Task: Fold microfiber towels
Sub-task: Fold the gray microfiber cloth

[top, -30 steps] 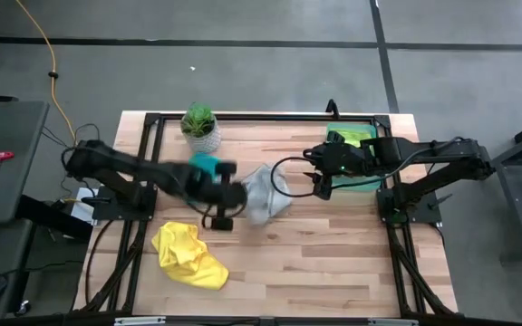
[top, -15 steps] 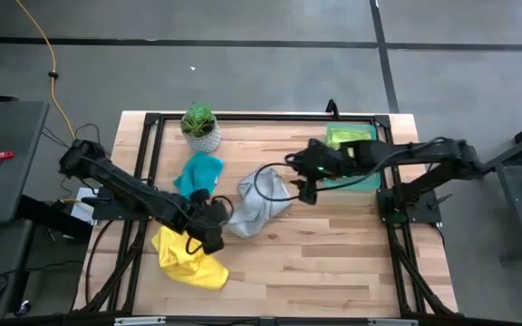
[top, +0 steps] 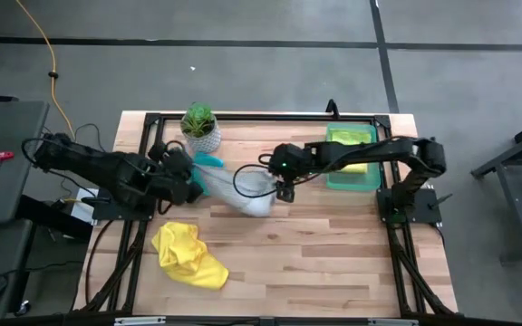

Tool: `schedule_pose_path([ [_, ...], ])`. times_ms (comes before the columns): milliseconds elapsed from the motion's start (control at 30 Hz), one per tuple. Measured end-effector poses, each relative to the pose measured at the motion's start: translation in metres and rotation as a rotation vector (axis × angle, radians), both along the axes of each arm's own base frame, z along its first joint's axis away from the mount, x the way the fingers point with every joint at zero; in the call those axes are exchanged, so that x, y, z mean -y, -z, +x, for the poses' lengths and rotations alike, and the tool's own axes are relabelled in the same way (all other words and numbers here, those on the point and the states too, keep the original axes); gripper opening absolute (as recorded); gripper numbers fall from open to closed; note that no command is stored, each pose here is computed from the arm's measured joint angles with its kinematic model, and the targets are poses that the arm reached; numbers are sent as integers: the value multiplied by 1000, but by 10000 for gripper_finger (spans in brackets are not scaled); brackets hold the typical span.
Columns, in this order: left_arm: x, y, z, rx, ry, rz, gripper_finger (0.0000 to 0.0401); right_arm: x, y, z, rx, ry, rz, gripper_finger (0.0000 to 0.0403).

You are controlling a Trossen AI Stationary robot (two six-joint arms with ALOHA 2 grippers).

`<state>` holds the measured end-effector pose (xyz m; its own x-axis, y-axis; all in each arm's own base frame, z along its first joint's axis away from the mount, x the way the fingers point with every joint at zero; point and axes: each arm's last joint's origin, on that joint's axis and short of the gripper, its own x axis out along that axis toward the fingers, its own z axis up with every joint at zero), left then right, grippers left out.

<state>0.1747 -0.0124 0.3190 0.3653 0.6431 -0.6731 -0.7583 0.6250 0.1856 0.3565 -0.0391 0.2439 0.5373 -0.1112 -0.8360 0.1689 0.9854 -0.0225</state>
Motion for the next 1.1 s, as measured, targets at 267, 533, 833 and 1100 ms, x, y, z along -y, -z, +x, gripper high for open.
schedule_pose_path([
  [267,-1,8,4,12,-17,-59,0,4,36,35,103,-22,45,231],
  [533,0,13,9,7,-24,-73,0,0,79,53,67,-194,46,196],
  [833,0,12,10,16,-23,-78,0,-2,107,52,-34,-273,97,124],
  [1100,-3,12,10,11,-41,-58,0,-27,88,40,-90,-341,149,14],
])
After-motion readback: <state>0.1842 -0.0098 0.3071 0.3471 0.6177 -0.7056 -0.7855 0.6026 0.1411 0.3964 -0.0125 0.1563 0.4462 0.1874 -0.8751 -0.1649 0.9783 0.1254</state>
